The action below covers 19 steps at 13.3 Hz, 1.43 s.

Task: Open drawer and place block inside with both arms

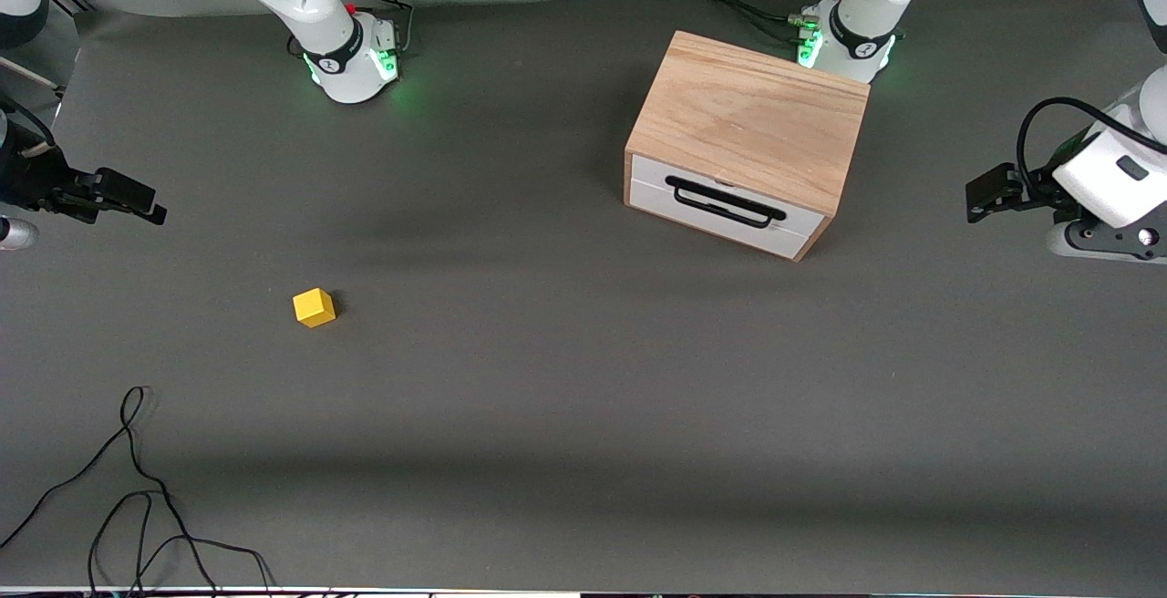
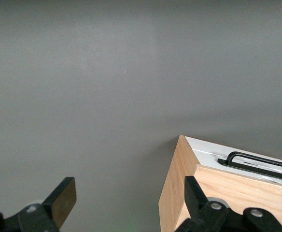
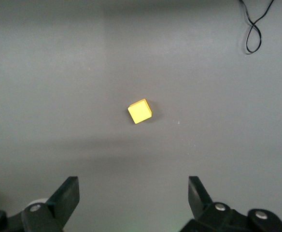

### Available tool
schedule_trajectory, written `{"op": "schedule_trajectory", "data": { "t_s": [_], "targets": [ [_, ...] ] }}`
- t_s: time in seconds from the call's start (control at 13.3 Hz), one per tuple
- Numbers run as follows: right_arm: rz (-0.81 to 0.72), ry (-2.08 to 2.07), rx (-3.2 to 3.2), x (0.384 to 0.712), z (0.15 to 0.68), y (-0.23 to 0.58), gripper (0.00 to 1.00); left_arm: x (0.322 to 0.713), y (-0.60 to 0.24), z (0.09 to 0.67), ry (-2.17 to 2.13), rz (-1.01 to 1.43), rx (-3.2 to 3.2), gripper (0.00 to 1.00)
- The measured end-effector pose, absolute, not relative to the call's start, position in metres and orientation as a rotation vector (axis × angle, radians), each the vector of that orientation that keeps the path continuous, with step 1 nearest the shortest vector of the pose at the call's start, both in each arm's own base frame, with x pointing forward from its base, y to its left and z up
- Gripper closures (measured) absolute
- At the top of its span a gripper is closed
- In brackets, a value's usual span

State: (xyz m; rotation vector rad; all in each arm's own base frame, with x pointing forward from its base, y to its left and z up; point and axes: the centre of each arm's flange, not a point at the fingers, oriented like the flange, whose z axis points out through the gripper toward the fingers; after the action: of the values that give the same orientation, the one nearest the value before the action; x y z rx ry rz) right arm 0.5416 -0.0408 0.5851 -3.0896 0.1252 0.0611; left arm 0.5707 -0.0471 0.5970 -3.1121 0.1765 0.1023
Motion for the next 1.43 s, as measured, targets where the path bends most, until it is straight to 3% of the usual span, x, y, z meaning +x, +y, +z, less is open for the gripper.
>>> {"op": "schedule_trajectory", "data": {
  "t_s": [1.05,1.43],
  "targets": [
    [0.099,0.078,-3.093,0.553,0.572,-0.024,0.00,0.570,-0.051,0.597,0.186,0.101,-3.114,0.00],
    [0.112,0.069,-3.093,0.556,0.566,-0.020,0.00,0.561,-0.113,0.598,0.209,0.099,-3.115,0.00]
  ]
}}
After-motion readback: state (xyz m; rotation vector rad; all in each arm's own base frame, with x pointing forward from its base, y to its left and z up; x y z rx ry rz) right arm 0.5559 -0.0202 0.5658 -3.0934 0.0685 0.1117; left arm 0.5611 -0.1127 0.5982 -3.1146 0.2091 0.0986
